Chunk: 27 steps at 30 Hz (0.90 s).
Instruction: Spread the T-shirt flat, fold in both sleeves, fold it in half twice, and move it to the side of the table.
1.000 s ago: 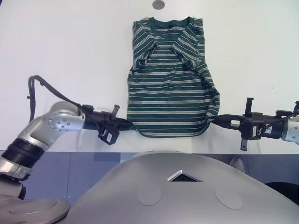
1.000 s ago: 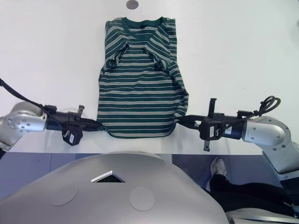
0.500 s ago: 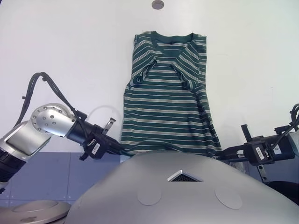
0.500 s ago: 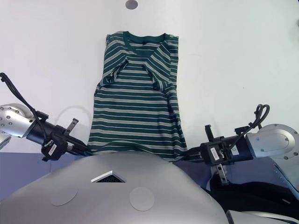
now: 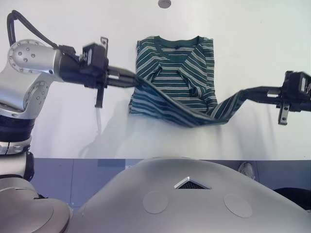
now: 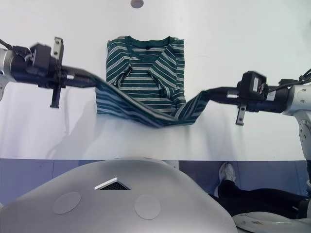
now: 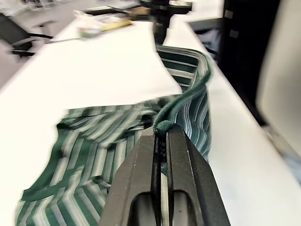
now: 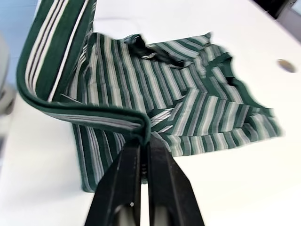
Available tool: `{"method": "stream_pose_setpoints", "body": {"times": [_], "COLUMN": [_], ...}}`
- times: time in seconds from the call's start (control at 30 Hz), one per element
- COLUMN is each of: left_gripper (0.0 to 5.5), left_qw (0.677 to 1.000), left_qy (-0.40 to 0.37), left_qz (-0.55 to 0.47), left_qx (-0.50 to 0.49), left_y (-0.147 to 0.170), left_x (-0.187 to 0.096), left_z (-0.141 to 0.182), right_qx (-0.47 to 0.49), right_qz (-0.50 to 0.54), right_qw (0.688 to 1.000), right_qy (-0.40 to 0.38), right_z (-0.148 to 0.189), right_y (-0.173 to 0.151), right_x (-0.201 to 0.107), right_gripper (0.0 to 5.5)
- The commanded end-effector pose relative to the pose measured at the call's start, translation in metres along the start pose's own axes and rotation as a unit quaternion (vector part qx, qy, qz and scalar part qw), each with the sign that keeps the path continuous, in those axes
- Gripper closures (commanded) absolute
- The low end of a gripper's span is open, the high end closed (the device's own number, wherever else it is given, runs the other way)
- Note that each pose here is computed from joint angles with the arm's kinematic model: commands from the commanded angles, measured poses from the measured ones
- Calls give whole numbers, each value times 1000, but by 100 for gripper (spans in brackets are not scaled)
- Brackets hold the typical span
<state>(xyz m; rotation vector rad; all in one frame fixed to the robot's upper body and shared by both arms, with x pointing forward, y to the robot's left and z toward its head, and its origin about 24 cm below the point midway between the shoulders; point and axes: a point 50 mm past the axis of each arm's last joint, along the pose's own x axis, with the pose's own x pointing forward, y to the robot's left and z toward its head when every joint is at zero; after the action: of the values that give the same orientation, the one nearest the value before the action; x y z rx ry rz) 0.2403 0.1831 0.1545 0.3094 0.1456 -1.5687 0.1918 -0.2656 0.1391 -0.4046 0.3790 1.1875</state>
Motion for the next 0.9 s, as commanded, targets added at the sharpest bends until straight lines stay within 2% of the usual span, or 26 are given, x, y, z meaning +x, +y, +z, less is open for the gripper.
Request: {"method": "stream_pose_setpoints", "body": {"times": [0.03, 0.13, 0.37, 0.57, 0.8, 0.83, 0.87, 0.9], "left_gripper": [550, 550, 550, 550, 550, 518, 509, 484], "left_qw": [993, 979, 953, 931, 925, 917, 911, 904], "left_qy": [50, 87, 93, 136, 172, 176, 179, 178], "left_qz": [109, 183, 284, 335, 329, 347, 361, 379], "left_qx": [-1, -19, -54, -52, -81, -85, -86, -88], "left_y": [39, 56, 65, 87, 88, 90, 92, 94], "left_x": [-11, -8, 2, -2, 18, 16, 15, 12], "left_z": [-13, -31, -49, -56, -79, -82, -84, -85], "right_qx": [24, 26, 47, 40, 74, 77, 80, 85], "right_qz": [-85, -124, -240, -252, -216, -227, -240, -255], "right_qw": [996, 990, 968, 967, 973, 969, 965, 960], "right_qy": [-31, -58, -63, -20, 44, 58, 70, 75], "right_z": [-6, -10, -20, -5, -23, -27, -30, -33], "right_y": [-27, -34, -50, -96, -101, -102, -104, -106], "right_x": [-3, 17, 65, 90, 134, 138, 140, 140], "right_gripper": [550, 550, 550, 550, 550, 550, 550, 514]}}
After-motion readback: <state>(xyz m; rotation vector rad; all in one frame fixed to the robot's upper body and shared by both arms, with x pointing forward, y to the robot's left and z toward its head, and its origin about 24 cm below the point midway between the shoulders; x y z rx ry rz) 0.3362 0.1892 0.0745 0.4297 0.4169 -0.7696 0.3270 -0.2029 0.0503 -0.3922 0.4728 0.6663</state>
